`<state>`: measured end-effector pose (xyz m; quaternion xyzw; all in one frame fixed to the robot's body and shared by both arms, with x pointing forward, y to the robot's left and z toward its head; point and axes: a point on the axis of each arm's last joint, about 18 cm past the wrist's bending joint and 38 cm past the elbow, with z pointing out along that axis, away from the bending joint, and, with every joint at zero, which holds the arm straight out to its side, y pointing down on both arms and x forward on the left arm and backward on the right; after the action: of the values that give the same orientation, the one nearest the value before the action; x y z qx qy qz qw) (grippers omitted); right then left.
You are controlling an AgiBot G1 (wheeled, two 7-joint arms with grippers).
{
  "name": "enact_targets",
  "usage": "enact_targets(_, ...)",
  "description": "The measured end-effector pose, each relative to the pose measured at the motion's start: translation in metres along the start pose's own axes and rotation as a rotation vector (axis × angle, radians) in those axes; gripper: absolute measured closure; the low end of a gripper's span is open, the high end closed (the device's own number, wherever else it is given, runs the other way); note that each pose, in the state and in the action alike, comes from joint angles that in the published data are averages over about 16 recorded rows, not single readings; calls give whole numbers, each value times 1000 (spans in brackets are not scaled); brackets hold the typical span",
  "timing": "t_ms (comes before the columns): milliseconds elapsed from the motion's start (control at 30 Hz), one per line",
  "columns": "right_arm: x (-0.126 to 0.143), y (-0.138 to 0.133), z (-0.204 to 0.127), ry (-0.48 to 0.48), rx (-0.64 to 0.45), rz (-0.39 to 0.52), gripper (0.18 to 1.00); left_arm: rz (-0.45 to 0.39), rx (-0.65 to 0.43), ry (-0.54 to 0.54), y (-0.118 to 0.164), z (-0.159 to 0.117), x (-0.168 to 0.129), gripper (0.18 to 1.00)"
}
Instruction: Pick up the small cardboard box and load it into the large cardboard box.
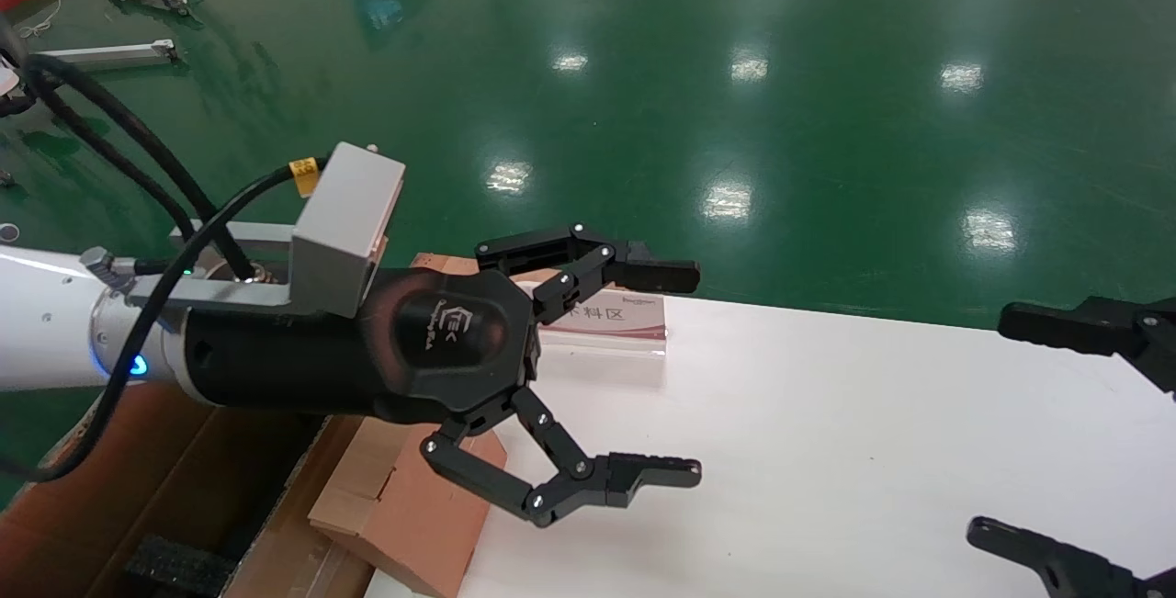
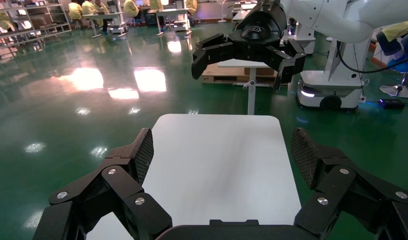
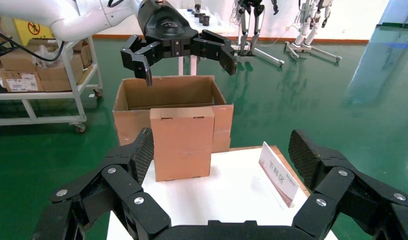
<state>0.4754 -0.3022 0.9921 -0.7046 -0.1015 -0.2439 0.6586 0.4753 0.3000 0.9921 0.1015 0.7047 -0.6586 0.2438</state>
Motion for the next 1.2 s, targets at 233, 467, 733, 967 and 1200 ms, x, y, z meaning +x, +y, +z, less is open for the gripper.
enact_targets(233, 0, 0, 0, 0, 0, 0, 178, 0, 0, 0, 0, 0, 0, 184)
enact_targets(467, 0, 0, 0, 0, 0, 0, 178, -16, -14, -2, 3, 0, -1, 184)
enact_targets(733, 0, 0, 0, 0, 0, 0, 178, -104, -141, -35, 16, -1, -8, 184)
enact_targets(967, 0, 0, 0, 0, 0, 0, 178, -228, -372, -113, 32, -7, -22, 184)
enact_targets(1200, 0, 0, 0, 0, 0, 0, 178, -356, -633, -259, 40, -18, -45, 184)
